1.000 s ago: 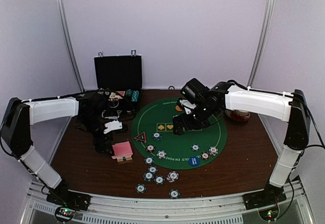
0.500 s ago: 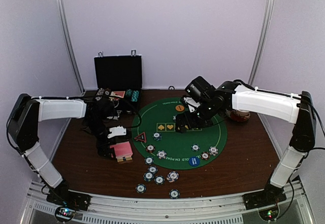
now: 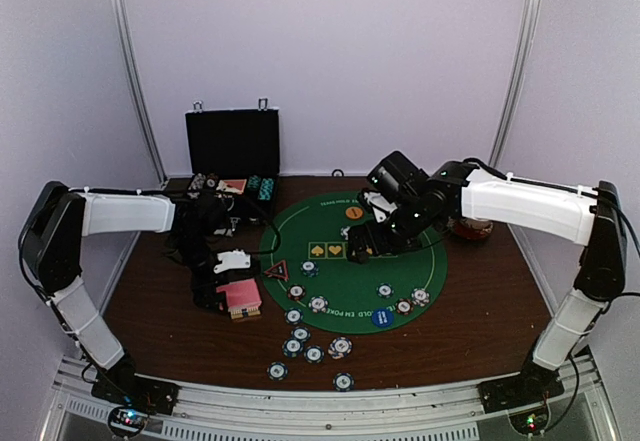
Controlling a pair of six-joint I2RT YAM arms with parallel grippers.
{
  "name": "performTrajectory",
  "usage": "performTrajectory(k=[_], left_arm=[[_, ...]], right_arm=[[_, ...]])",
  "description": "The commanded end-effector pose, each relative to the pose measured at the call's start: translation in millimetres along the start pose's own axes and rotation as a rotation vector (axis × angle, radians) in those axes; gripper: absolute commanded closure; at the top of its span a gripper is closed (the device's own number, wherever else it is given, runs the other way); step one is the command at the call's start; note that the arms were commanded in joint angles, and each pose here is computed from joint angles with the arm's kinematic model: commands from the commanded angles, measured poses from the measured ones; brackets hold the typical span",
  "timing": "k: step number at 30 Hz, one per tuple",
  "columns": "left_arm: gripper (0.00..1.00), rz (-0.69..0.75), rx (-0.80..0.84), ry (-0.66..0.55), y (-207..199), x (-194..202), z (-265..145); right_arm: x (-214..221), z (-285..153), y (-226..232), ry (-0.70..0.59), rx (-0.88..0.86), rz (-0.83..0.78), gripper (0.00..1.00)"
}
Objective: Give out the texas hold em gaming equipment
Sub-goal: Pick up the poker card from the center of the board.
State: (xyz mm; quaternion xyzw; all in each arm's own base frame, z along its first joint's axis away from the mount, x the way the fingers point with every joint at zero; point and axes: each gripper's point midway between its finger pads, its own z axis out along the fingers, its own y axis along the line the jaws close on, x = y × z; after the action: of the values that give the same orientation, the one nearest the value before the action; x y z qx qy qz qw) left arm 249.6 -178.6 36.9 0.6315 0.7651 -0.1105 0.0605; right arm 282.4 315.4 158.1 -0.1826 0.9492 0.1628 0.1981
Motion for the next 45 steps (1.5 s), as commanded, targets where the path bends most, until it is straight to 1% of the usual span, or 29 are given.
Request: performTrajectory(k=[1,27,45], left_arm=[[0.02,0.036,-0.025,-0.001,6,-7,1],[0.02,0.044,-0.059,0.047,13,0,20],[0.02,0.088,-0.082,0.061,16,6,28]], right_arm=[[0,-11,1,-0.023,-0.005,0.005,0.00],[2,-13,0,-0.021,-0.004,0.008,0.01],[1,-11,1,-0.018,-0.006,0.006,0.00]])
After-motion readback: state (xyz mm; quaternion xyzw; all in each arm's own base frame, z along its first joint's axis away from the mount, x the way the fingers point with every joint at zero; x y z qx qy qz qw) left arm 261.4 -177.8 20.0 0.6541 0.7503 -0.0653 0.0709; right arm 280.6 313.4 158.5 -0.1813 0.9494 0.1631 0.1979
